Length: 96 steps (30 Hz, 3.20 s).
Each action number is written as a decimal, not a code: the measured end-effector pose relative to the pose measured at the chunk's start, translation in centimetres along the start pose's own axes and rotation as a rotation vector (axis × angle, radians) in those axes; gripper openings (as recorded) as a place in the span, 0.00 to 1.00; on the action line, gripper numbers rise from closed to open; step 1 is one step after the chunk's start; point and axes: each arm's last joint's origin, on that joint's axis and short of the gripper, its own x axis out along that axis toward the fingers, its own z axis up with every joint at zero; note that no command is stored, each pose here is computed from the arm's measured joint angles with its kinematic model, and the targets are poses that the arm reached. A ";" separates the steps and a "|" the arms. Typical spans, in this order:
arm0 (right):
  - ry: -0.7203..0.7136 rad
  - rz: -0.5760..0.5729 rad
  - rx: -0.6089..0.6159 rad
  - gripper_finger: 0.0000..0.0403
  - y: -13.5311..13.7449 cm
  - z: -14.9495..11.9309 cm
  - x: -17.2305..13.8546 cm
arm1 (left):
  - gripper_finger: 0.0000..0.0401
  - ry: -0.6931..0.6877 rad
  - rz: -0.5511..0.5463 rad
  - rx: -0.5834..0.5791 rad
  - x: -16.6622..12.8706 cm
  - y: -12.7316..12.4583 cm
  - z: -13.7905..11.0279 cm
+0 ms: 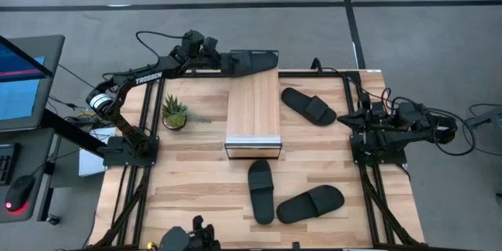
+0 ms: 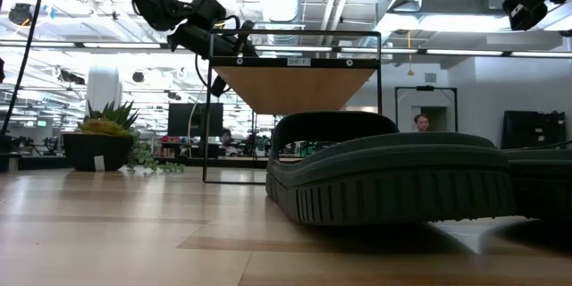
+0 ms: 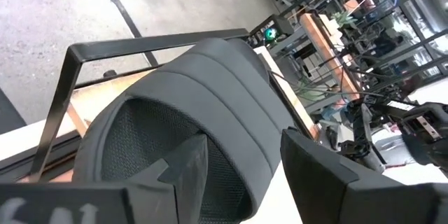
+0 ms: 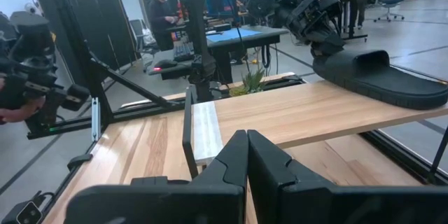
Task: Pick and place slides into the shelf
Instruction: Put the bottom left black slide on the shelf
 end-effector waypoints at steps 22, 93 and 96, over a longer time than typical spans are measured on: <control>0.000 0.000 0.000 0.00 0.0 0.0 0.0 | 0.42 -0.003 0.012 0.218 0.0 0.0 0.0; 0.000 0.000 0.000 0.00 0.0 0.0 0.0 | 0.65 0.033 0.036 0.132 0.1 0.1 -0.5; 0.000 0.000 0.000 0.00 0.0 0.0 0.0 | 0.65 0.036 0.031 0.131 0.1 0.1 -0.5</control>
